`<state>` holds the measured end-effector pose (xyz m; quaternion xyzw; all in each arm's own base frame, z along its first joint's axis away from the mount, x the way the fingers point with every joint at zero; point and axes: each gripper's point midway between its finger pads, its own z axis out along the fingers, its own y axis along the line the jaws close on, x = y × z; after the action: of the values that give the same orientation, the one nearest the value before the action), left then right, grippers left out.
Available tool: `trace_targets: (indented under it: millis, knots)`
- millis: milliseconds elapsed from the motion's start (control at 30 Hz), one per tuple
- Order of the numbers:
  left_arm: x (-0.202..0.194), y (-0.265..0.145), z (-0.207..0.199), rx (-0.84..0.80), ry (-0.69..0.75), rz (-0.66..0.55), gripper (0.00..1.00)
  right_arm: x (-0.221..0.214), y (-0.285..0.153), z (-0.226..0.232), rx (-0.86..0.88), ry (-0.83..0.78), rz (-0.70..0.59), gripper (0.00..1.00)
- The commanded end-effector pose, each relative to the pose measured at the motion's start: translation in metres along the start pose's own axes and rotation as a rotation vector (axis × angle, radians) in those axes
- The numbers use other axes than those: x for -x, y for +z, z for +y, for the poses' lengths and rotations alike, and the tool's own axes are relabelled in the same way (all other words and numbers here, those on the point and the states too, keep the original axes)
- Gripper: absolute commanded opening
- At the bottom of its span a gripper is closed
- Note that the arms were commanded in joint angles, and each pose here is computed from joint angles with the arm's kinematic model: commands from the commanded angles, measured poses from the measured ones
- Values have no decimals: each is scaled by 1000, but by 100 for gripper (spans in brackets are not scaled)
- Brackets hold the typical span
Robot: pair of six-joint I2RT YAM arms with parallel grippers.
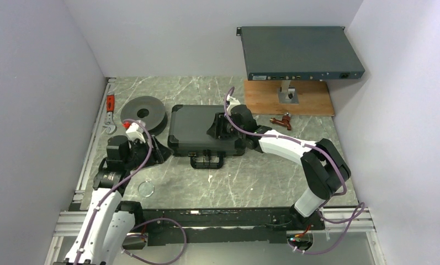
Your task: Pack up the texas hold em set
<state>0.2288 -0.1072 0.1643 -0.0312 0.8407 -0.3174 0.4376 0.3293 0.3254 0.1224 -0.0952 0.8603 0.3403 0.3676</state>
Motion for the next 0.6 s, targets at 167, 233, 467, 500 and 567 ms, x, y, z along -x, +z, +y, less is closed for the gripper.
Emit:
trace_targets:
  millis: [167,233,467,500,567]
  knots:
    - [-11,13,-18,-73,-16,-26,67,-115,-24,-81,-280,12,354,50]
    - [-13,15,-19,-86,-34,-36,66,-119,-27,-82,-284,14,361,49]
    - [-37,32,-20,-155,-130,15,65,-124,-35,-82,-279,23,362,50]
    - [-38,35,-21,-166,-143,12,65,-124,-35,-82,-279,22,363,50]
    - [-43,40,-20,-173,-167,12,64,-125,-35,-82,-279,22,363,50]
